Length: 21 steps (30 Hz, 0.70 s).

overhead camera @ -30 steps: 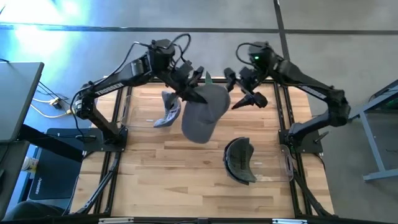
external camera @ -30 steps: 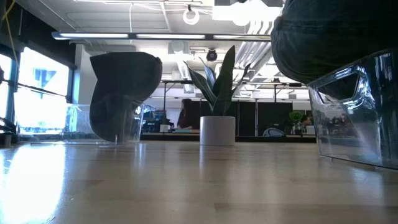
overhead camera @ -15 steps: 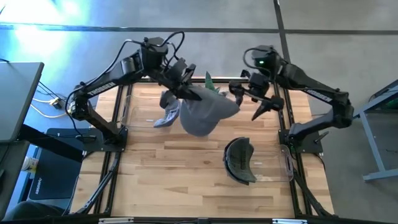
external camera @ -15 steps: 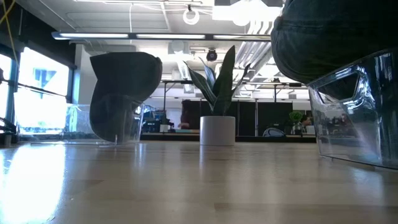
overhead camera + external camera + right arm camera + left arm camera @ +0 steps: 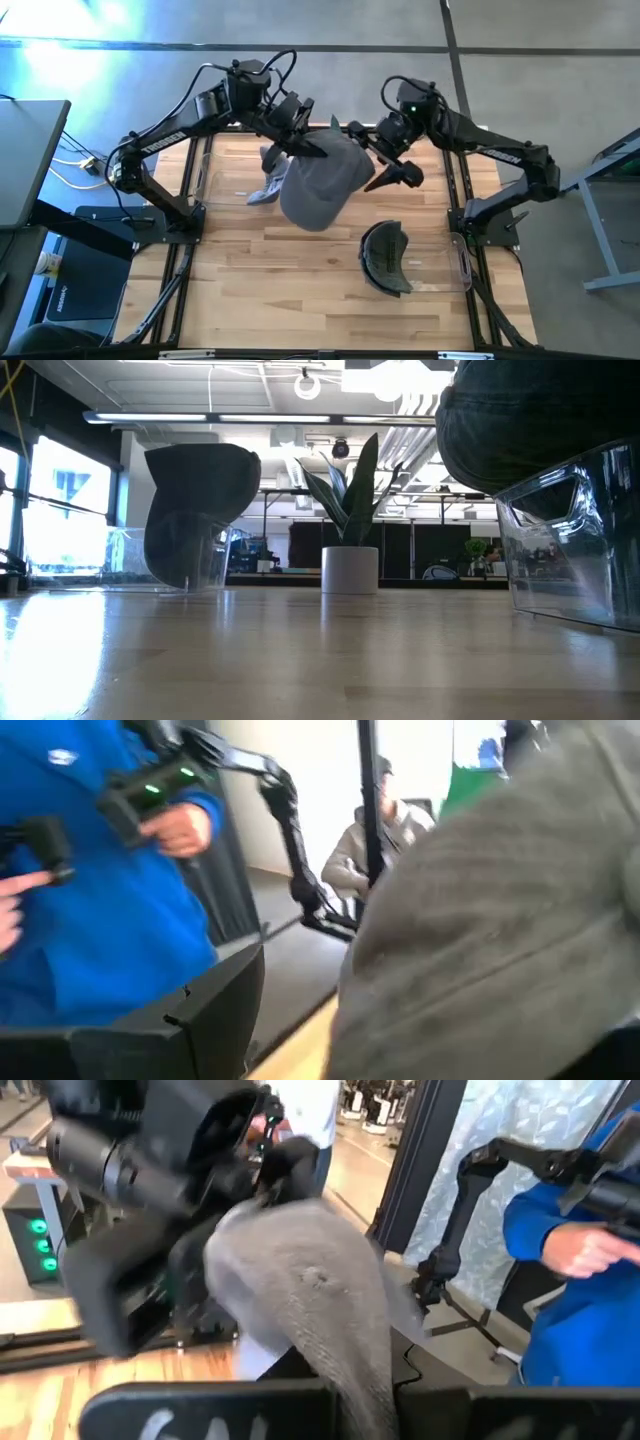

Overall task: Pick & Place hat
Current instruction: Put the gray cap into the left transparent bin

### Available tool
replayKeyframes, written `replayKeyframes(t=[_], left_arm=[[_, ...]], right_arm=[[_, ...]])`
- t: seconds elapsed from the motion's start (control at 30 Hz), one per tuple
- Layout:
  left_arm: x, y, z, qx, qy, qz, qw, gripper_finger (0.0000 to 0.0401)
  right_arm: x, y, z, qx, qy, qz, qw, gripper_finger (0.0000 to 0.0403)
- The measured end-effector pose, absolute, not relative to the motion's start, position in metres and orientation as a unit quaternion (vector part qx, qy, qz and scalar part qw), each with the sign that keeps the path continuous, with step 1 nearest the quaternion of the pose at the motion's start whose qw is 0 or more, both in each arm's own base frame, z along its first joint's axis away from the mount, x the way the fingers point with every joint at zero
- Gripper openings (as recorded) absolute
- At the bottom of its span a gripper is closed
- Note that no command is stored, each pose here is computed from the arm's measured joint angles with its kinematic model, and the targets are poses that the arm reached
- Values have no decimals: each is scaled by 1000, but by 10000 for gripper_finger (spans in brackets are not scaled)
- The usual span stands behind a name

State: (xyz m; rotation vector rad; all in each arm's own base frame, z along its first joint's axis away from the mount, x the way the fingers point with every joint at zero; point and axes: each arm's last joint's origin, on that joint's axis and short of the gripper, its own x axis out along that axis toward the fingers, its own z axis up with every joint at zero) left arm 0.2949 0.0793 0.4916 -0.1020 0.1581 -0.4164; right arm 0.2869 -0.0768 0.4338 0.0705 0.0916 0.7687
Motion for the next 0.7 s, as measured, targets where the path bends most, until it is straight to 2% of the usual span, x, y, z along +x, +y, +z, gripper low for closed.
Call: replayKeyframes(t=[0.17, 0.37, 0.43, 0.6, 0.7], left_arm=[[294, 79, 487, -57, 100, -205, 972, 3], [294, 79, 486, -53, 103, -214, 970, 3], [294, 78, 486, -53, 99, -229, 967, 3], [293, 77, 487, -54, 93, -259, 960, 3], [293, 77, 487, -52, 93, -260, 960, 3]], right_arm=[[283, -69, 445, 41, 23, 449, 892, 289], [270, -70, 450, 79, 48, 519, 850, 258], [272, -70, 450, 87, 48, 486, 868, 249], [283, -75, 447, 112, 44, 321, 940, 234], [284, -73, 447, 103, 40, 309, 945, 215]])
